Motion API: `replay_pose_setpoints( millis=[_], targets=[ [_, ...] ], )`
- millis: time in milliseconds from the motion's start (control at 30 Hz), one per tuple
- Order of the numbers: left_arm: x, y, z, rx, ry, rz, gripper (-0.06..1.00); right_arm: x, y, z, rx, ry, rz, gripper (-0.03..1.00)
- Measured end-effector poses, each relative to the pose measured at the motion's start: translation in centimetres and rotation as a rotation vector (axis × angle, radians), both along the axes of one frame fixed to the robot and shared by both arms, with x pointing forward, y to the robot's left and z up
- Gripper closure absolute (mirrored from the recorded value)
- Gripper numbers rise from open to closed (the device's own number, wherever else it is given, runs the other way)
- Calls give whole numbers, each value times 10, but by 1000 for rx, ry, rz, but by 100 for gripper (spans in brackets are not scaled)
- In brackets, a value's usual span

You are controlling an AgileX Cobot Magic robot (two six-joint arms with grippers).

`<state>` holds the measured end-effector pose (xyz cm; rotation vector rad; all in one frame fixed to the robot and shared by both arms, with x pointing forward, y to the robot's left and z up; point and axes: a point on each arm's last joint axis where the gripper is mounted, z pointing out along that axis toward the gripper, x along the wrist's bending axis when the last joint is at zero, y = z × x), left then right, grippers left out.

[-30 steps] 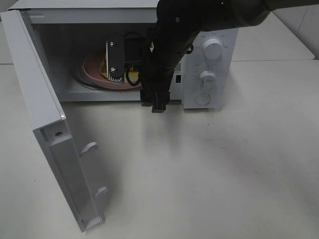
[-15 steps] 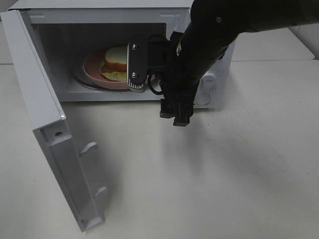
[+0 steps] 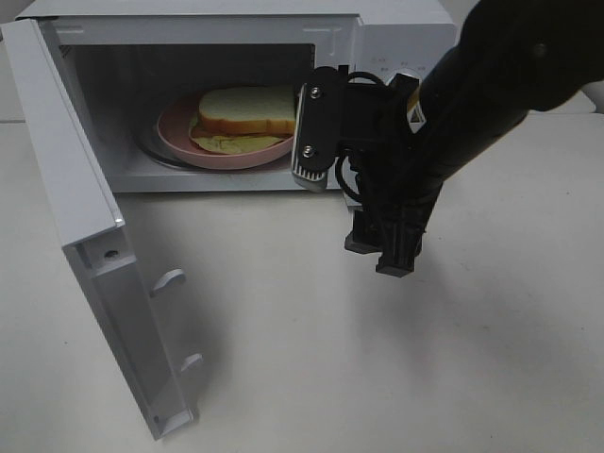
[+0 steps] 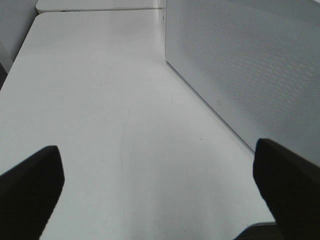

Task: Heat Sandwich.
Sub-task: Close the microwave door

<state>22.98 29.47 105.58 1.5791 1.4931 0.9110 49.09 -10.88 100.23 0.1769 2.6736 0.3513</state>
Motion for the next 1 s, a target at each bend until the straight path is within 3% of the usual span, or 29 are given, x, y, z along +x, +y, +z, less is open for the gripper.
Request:
replay_pose_setpoints(
  millis=[500,667,1000],
  targets=[
    [0,0,0,0,0,0,-3,-55,-42,22,179,17,-216,20],
    [0,0,0,0,0,0,-3,-81,-60,28,273,65,-338,20],
    [0,0,0,0,0,0,-3,-122,-91,49,332,170,-540,20]
  ],
)
